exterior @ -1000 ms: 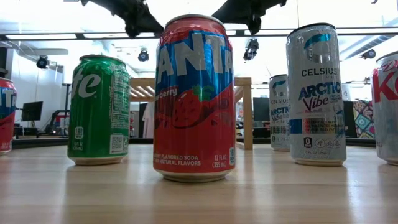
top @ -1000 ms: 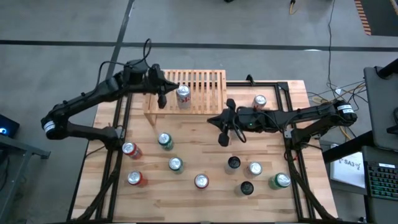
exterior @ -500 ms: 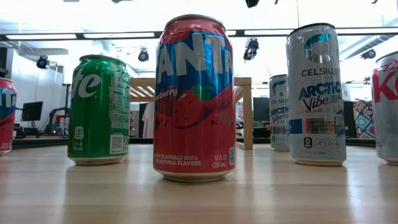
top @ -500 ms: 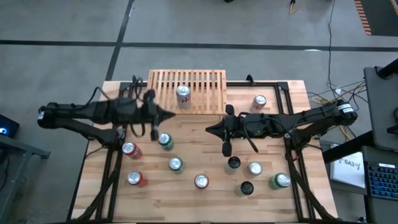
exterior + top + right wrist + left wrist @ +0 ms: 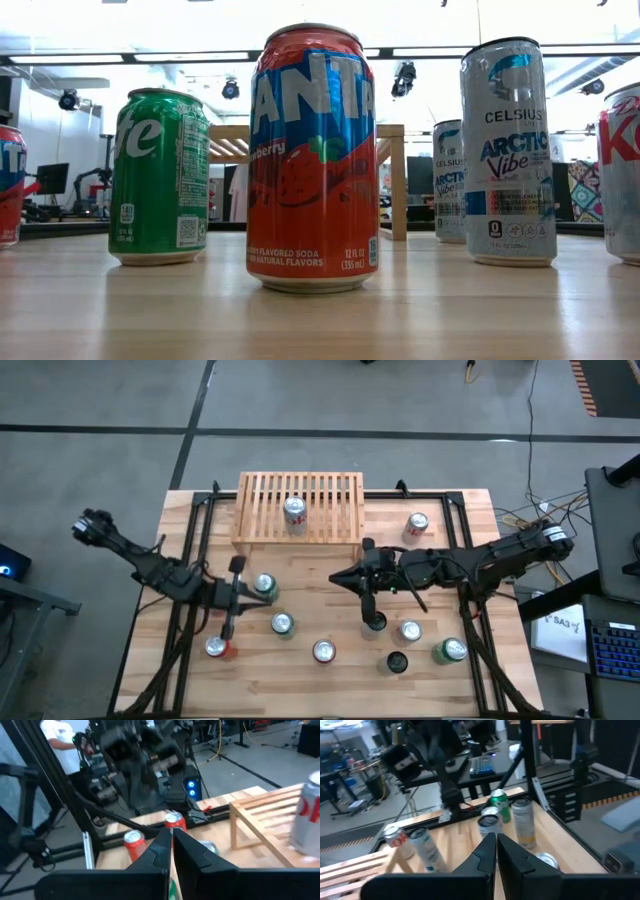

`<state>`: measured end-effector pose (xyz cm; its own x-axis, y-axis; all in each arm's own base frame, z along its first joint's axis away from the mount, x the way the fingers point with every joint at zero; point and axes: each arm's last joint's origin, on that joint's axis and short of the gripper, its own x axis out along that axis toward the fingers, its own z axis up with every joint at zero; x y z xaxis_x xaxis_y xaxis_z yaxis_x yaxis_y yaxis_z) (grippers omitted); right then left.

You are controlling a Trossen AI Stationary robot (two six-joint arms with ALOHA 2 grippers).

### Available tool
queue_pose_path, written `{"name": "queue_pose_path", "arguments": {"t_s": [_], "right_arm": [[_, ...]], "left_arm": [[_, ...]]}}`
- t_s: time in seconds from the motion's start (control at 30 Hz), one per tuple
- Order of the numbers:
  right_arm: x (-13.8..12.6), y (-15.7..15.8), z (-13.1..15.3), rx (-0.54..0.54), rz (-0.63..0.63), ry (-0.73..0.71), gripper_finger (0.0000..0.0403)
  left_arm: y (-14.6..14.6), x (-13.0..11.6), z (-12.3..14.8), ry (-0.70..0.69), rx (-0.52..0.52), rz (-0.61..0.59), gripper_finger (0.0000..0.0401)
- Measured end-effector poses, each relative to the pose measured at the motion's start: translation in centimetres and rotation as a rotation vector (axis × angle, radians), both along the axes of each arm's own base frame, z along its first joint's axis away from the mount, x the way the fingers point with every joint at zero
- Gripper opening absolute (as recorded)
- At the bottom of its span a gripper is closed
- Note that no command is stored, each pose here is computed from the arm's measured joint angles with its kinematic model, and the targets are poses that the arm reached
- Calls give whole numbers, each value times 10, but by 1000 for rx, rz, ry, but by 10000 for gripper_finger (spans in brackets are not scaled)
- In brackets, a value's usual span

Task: Place canned beverage on shelf
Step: Put the top blue soda can on the shelf

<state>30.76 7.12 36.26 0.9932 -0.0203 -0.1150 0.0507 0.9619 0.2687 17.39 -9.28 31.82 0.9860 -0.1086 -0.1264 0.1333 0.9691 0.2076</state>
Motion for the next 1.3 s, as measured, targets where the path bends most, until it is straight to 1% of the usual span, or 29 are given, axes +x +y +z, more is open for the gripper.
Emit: {"name": "queue_pose_path", "arguments": {"t_s": [0.07, 0.13, 0.2, 0.27, 0.47, 0.57, 0.63, 0.7, 0.83, 1.0, 1.07, 1.2, 1.23, 1.3], "right_arm": [[9, 3, -1, 14, -8, -1, 9], [19, 8, -2, 7, -2, 12, 9], [29, 11, -4, 0, -8, 45, 9], [39, 14, -5, 15, -12, 79, 9], [69, 23, -3, 37, -25, 174, 9], [78, 25, 0, 30, -32, 256, 9], [80, 26, 5, 50, -46, 308, 9], [80, 25, 10, 84, -84, 376, 9], [71, 22, 17, 153, -190, 536, 9], [47, 13, 19, 217, -330, 771, 9], [36, 7, 16, 247, -414, 875, 9], [16, -12, 9, 368, -649, 1054, 9], [15, -16, 8, 404, -679, 1065, 9], [13, -25, 9, 441, -658, 1053, 9]], "left_arm": [[0, -4, -5, -26, 9, -8, 0], [3, -10, -5, -53, 23, 11, 0], [8, -17, -2, -84, 2, 46, 0], [12, -23, 0, -112, -37, 49, 0], [23, -46, 2, -180, -89, 6, 0], [28, -54, 5, -217, -115, 3, 0], [30, -58, 3, -224, -120, -32, 0], [31, -62, 3, -236, -125, -56, 0], [35, -66, 4, -254, -134, -55, 0], [37, -71, 6, -274, -146, -54, 0], [38, -71, 6, -277, -148, -54, 0], [38, -71, 6, -276, -148, -54, 0], [38, -71, 6, -275, -148, -54, 0], [37, -71, 6, -274, -147, -54, 0]]}}
